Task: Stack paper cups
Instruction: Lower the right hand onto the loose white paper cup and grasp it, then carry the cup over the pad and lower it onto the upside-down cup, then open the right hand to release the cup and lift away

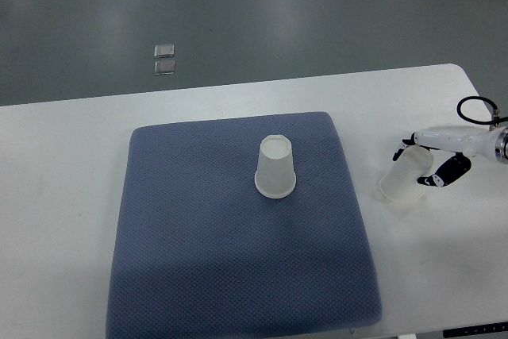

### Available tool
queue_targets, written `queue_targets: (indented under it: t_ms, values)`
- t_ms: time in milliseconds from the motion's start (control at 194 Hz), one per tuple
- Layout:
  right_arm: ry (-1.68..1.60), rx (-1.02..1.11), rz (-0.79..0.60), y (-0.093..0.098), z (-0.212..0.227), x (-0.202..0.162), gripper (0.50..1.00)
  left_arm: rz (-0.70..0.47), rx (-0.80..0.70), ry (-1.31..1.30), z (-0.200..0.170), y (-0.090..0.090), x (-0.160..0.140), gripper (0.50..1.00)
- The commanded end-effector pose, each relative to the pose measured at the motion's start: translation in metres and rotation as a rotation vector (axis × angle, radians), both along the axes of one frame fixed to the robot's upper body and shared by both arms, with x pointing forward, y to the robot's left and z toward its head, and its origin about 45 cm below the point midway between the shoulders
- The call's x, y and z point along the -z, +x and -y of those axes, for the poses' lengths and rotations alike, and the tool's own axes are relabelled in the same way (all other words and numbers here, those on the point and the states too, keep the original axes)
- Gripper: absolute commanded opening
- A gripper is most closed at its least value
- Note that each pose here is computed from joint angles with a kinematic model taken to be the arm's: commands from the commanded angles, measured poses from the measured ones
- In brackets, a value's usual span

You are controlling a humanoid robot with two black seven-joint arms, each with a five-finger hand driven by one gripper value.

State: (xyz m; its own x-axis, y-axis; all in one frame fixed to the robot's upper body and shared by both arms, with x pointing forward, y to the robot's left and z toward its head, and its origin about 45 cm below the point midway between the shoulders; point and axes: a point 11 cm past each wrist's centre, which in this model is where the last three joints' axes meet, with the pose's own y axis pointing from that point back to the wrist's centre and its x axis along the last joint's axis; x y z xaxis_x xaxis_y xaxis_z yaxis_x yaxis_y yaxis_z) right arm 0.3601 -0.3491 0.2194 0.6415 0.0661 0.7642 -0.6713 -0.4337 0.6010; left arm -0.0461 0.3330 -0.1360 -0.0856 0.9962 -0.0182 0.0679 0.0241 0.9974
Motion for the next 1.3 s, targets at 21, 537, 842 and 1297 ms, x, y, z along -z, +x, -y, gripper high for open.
queue_targets:
  t_ms: [21,537,842,1297]
  values:
    - [0.027,-0.058,0.045,0.016,-0.014,-0.031,0.633,0.000,0.001,0.000,0.000,0.000,0.000,1.000]
    - [0.210,-0.248,-0.016,0.054,-0.138,-0.125,0.633,0.000,0.001,0.000,0.000,0.000,0.000,1.000]
    - [0.211,-0.293,-0.040,0.055,-0.169,-0.118,0.633,0.000,-0.001,0.000,0.000,0.000,0.000,1.000]
    - [0.200,-0.306,-0.073,0.052,-0.185,-0.104,0.639,0.000,-0.001,0.000,0.000,0.000,0.000,1.000]
